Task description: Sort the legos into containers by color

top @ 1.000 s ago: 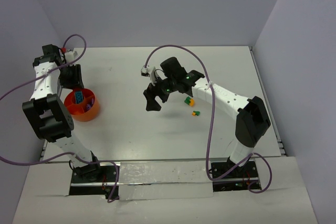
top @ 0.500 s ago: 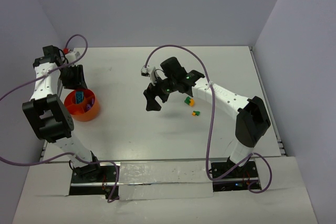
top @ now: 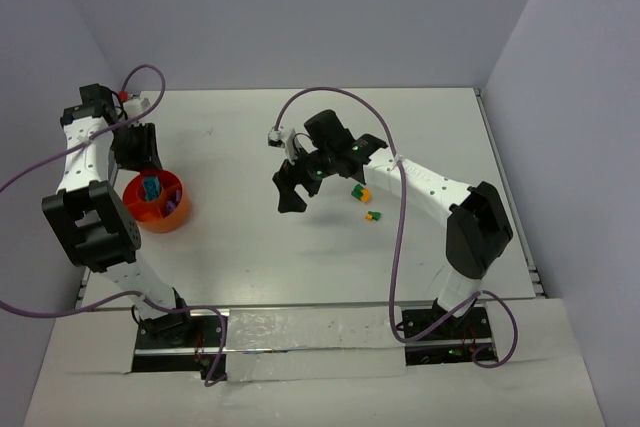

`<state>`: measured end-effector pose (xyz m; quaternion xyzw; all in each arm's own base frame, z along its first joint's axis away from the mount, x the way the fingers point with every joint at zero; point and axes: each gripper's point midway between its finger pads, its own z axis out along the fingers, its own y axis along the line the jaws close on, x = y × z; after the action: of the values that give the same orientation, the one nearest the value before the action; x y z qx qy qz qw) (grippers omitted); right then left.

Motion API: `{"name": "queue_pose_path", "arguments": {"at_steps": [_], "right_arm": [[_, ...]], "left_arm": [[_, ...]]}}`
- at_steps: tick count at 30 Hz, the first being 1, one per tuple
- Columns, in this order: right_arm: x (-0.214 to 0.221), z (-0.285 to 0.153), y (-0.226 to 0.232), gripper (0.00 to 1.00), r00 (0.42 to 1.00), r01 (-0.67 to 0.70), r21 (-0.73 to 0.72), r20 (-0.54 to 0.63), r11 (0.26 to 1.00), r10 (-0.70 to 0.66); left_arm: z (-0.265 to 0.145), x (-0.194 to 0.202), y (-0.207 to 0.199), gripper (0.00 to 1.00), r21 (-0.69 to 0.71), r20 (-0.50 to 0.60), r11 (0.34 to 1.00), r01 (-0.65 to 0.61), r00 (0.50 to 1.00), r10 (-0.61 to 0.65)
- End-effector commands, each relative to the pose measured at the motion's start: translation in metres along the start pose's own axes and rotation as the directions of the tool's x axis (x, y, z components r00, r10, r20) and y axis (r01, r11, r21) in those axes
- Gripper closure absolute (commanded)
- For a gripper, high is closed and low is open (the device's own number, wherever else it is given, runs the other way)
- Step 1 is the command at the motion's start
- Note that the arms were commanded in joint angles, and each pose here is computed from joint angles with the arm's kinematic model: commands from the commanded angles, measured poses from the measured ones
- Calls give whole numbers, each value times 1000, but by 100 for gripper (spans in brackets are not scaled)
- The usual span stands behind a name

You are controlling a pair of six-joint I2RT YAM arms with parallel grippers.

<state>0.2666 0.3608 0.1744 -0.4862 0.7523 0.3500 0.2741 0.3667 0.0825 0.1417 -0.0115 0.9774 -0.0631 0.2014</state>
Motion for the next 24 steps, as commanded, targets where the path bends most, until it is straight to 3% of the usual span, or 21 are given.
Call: {"name": "queue_pose_path", "arguments": {"at_steps": [1, 7, 18, 22, 24], "right_arm": [[-1, -1, -1, 0, 1000, 11, -13, 5, 1000, -11], [0, 0, -1, 0, 1000, 11, -15, 3, 1000, -11], [1, 1, -1, 0, 1000, 10, -15, -1, 1000, -10], [1, 1, -3, 0, 1000, 8, -12, -2, 1000, -8], [2, 2, -3, 0, 1000, 7, -14, -4, 1000, -7]], "left_arm": [[-19, -9, 9, 85, -51, 19, 999, 6, 1000, -5], [-15, -4, 12, 83, -68, 1, 998, 3, 1000, -3], [3, 1, 13, 65, -51, -17, 999, 8, 1000, -9], [5, 2, 11, 52, -40, -17, 999, 7, 1000, -8], [3, 1, 11, 39, -41, -8, 999, 6, 1000, -6]]}}
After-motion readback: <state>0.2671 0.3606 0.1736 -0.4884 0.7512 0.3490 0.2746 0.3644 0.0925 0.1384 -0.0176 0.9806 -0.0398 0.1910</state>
